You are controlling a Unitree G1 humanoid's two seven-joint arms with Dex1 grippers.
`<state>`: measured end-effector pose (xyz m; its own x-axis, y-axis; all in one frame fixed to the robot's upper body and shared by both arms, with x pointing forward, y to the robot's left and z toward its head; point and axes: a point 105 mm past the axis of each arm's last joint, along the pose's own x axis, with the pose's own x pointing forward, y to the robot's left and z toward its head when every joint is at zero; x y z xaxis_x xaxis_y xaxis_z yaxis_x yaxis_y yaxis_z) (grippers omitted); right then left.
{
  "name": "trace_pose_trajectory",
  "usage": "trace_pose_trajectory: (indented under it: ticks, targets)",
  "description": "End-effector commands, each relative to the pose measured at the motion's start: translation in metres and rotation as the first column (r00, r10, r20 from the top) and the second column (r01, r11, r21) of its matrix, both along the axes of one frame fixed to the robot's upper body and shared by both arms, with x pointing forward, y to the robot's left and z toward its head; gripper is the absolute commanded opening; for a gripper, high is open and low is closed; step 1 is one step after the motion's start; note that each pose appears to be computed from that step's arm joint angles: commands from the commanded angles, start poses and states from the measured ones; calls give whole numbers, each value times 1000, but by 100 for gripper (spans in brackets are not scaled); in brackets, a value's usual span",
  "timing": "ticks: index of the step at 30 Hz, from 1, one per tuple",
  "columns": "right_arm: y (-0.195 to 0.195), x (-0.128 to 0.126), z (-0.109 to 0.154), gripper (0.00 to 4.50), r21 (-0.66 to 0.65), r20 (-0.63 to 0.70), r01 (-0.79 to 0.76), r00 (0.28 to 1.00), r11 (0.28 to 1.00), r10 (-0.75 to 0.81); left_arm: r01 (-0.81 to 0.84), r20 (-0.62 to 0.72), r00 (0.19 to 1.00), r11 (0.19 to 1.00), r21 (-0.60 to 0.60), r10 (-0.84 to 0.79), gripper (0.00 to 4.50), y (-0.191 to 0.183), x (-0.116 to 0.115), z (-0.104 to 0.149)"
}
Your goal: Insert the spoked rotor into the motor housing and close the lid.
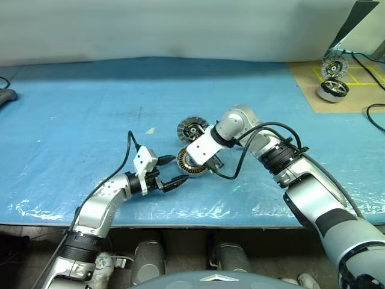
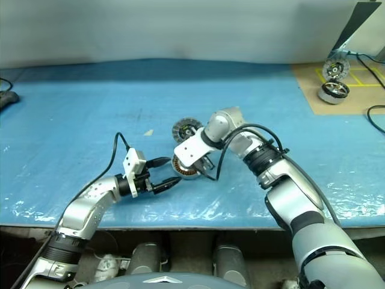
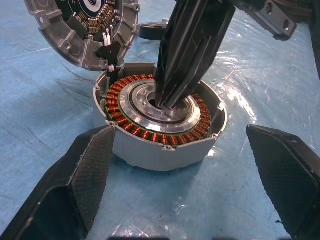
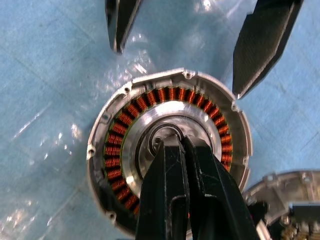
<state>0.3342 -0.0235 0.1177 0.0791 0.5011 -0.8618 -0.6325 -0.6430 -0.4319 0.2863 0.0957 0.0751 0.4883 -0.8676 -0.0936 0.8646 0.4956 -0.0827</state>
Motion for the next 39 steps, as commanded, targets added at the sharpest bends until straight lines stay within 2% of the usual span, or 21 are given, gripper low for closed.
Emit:
trace_pose_trajectory:
  ticks: [1,10,20,39]
  targets:
    - [6,-6,-10,1,-21,-12,-26,1000,999,26,13,43,999,1000,-5,-13,450,-3,-1,8]
    - [-3,-1,-1,1,-36,-7,-18,1000,999,17,16,42,999,1000,0,-16,450,-2,-1,8]
    - [11,-3,17,1,0,-11,-40,999,999,40,32,42,999,1000,-1,-31,450,-4,0,9]
    - [2,15,17,1,-36,46,-19,999,999,21,39,46,998,999,5,-39,450,-6,0,8]
